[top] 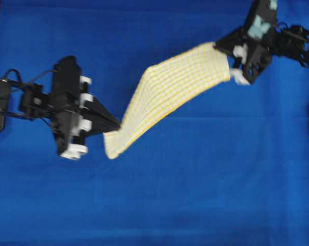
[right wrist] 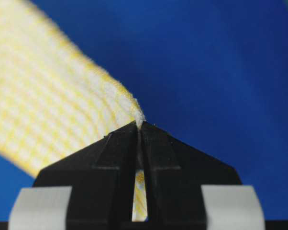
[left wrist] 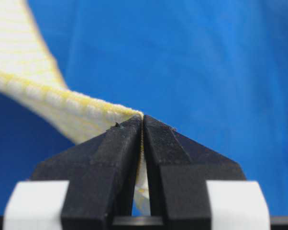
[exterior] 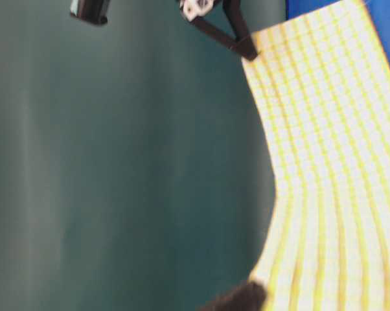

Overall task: Fold the yellow towel.
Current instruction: 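Lift the strip and rotate it, right gripper up, left gripper down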

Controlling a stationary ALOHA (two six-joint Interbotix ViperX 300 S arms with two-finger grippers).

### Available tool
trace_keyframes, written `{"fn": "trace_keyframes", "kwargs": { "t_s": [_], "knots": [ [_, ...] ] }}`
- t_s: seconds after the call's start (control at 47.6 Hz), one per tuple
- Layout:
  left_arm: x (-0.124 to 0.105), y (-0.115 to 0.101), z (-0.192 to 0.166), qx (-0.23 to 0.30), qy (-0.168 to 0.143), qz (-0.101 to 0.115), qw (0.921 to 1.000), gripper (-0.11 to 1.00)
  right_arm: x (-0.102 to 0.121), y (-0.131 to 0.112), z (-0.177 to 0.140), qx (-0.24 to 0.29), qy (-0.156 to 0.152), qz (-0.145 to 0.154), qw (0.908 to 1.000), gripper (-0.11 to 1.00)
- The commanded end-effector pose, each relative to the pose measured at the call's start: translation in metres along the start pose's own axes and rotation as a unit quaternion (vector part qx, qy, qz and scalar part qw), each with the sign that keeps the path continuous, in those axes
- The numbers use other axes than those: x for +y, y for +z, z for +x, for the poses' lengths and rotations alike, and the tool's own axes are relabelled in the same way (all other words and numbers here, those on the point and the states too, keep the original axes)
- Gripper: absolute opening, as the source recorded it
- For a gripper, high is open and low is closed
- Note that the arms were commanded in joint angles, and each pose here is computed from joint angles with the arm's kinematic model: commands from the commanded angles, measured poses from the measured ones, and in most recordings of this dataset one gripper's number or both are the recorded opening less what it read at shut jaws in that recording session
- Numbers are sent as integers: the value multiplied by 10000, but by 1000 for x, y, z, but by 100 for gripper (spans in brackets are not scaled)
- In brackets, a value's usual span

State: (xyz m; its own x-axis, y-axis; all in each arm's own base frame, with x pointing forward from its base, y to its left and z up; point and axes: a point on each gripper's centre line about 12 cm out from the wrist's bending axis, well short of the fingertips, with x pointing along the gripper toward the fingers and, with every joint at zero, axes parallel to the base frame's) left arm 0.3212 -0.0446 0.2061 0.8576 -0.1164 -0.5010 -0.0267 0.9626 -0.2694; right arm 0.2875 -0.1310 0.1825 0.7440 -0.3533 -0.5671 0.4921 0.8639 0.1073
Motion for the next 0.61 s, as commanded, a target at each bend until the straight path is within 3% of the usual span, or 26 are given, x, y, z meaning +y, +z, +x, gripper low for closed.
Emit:
{"fn": "trace_keyframes", "kwargs": {
  "t_s": [0.0,0.588],
  "knots": [
    [-12,19,13,-182,-134,55,9997,1,-12,26,7,-296,-167,-20,9994,2],
    [-46,76,96,-468,-347,149,9982,1,-53,74,40,-571,-636,-235,9961,2]
  ]
}}
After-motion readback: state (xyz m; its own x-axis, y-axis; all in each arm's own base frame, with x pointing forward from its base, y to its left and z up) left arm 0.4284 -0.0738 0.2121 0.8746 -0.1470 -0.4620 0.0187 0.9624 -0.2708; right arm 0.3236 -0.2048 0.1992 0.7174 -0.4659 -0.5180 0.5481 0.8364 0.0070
